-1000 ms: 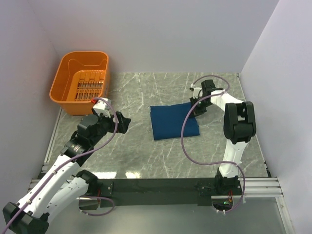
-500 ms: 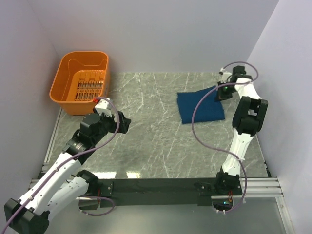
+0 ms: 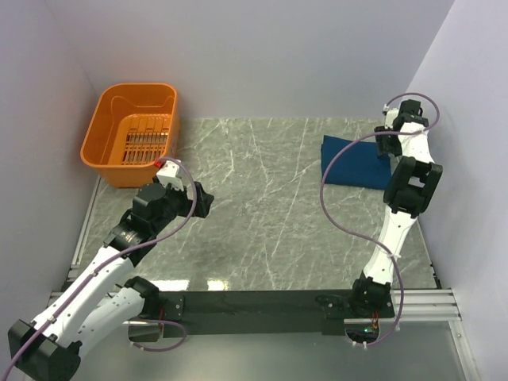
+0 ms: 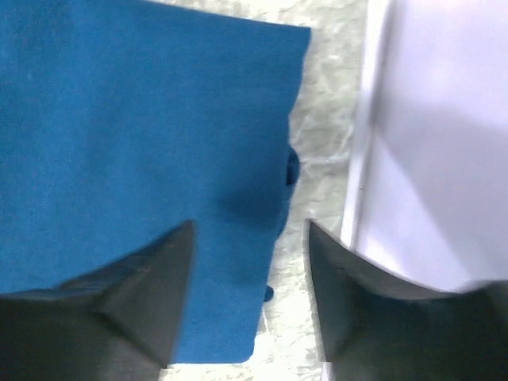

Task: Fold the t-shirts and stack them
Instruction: Neatly place the folded tshirt to the corner

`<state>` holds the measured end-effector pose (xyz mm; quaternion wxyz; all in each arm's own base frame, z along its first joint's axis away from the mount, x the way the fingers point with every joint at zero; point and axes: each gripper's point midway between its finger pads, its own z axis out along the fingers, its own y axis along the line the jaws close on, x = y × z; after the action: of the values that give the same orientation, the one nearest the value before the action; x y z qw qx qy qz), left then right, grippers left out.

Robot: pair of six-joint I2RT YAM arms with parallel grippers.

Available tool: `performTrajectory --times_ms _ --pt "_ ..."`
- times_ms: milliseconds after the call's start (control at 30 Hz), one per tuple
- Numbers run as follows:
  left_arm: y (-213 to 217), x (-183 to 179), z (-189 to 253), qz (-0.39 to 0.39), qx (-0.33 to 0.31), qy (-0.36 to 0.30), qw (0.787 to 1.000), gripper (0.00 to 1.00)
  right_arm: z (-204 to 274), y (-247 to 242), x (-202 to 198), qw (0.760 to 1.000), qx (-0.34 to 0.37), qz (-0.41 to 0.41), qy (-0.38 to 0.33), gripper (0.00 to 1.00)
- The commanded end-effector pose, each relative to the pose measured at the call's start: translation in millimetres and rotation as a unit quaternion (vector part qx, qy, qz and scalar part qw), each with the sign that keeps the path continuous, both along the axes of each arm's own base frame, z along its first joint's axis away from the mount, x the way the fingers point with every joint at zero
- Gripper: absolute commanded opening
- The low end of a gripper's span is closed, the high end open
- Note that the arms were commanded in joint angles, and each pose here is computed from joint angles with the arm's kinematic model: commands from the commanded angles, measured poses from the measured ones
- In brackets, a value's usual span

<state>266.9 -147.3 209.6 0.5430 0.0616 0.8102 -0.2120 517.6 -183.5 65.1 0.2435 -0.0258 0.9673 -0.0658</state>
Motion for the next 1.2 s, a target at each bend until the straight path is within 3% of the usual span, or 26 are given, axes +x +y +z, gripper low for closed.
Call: performTrajectory --times_ms 0,167,400,433,500,633,700,733,800,933,1167 --pt "1 3 14 0.007 -0.009 -0.021 1.000 0.99 61 -14 8 0.996 -0.068 -0.006 -0.058 0.69" --pt "5 2 22 0.017 -0.014 -0.029 0.999 0.99 102 8 -12 0.993 -0.071 0.021 -0.094 0.72" --pt "28 -2 45 0.079 -0.038 -0.047 0.995 1.00 108 114 -80 0.986 0.047 0.129 -0.098 0.77" --pt "32 -4 52 0.088 -0.043 -0.054 0.994 1.00 130 130 -92 0.979 0.060 0.146 -0.126 0.77" --pt "43 -7 53 0.115 -0.039 -0.051 0.991 0.99 123 155 -117 0.975 0.074 0.167 -0.124 0.77" --pt "57 -10 54 0.145 -0.031 -0.043 0.988 1.00 173 169 -161 0.962 0.056 0.166 -0.210 0.78" --pt "57 -10 57 0.147 -0.042 -0.040 0.987 0.99 208 156 -187 0.949 0.007 0.132 -0.287 0.81" --pt "58 -10 58 0.148 -0.044 -0.039 0.987 0.99 202 141 -196 0.953 -0.016 0.086 -0.291 0.88" --pt "58 -8 60 0.147 -0.051 -0.036 0.987 1.00 238 124 -214 0.924 -0.036 0.006 -0.382 1.00" --pt "62 -8 61 0.152 -0.043 -0.032 0.987 0.99 235 131 -246 0.911 -0.009 -0.013 -0.411 1.00" --pt "80 -20 40 0.166 0.002 -0.032 0.986 0.99 227 113 -279 0.889 0.022 -0.157 -0.431 1.00"
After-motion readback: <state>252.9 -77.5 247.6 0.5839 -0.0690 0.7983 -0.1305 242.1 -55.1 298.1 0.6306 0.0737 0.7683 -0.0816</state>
